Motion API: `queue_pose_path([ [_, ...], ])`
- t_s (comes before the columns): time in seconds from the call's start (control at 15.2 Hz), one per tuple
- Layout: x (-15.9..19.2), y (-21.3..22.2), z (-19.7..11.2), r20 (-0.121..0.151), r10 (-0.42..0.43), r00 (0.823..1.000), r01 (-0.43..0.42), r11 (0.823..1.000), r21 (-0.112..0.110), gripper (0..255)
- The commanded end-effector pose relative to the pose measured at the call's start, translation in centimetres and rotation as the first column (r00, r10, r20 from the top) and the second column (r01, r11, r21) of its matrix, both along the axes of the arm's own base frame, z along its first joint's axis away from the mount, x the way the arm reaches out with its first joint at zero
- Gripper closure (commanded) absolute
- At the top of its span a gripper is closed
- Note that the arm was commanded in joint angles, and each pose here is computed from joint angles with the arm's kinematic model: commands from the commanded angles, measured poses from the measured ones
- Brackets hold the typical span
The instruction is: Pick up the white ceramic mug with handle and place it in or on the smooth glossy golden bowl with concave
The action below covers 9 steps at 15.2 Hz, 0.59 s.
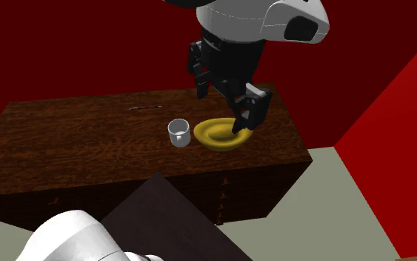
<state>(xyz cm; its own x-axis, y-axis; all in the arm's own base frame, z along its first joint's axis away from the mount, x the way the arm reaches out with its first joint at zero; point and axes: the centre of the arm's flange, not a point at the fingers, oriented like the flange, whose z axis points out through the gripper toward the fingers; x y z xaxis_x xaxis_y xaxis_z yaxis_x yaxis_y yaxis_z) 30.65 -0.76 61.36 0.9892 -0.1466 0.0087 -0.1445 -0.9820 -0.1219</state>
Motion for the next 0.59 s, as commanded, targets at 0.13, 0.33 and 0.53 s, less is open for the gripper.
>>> queue_pose_path([
  [0.13, 0.7, 1.8, -1.8, 0.0, 0.003, 1.0, -0.003, 1.0, -0.006, 0],
  [0.33, 1.8, 4.6, -4.6, 0.001, 0.006, 1.0, -0.006, 1.0, -0.014, 0],
  [0.53, 2.8, 7.3, -7.4, 0.002, 0.01, 1.0, -0.01, 1.0, -0.023, 0],
])
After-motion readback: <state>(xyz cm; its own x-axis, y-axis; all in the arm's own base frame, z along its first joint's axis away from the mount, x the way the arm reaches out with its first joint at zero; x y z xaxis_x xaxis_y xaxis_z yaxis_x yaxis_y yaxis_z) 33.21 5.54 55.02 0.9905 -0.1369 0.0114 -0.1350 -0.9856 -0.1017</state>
